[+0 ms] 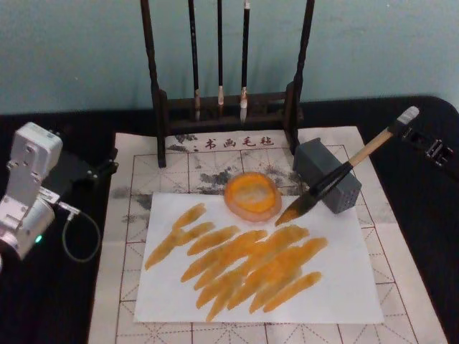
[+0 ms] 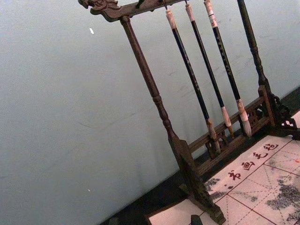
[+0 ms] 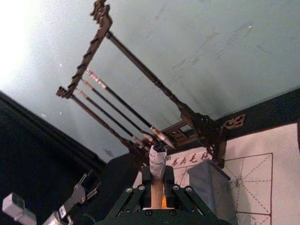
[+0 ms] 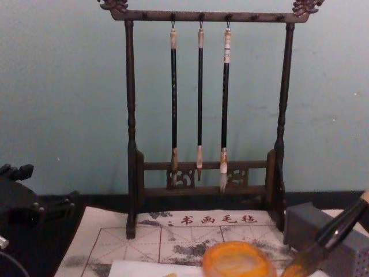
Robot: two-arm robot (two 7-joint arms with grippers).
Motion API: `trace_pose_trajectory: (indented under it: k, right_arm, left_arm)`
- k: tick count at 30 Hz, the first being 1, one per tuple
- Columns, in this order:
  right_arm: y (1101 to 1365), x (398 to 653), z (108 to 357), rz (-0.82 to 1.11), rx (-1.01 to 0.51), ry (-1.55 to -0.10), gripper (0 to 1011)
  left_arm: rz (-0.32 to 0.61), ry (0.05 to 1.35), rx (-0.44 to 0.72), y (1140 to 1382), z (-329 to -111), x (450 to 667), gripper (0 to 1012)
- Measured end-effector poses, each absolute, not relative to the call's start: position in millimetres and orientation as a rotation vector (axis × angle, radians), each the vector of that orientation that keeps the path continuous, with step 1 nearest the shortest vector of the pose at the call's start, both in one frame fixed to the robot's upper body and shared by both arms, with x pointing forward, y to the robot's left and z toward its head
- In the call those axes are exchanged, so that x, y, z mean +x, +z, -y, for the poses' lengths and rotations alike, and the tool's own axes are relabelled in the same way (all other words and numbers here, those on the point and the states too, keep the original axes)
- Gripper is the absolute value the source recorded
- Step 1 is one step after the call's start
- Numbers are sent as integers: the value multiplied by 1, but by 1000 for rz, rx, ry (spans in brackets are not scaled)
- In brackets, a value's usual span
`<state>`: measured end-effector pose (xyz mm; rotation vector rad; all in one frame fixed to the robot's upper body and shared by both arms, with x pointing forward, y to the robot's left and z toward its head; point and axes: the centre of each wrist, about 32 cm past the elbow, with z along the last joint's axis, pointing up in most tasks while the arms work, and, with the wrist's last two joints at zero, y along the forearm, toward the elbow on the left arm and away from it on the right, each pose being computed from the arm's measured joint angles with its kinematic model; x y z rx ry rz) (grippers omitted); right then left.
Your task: Pick up the brush from the inkstone, write on the paper, then place the brush back to its original position.
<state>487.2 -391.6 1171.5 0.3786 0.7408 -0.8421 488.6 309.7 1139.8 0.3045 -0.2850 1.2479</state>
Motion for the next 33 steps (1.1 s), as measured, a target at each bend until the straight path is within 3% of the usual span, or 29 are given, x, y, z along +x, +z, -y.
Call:
trace_pose_trajectory:
  k: [33]
  right_arm:
    - [1173,487,400,-706,240,-696,184]
  left_arm:
    - [285,1248,304,1140,-310,489,1001]
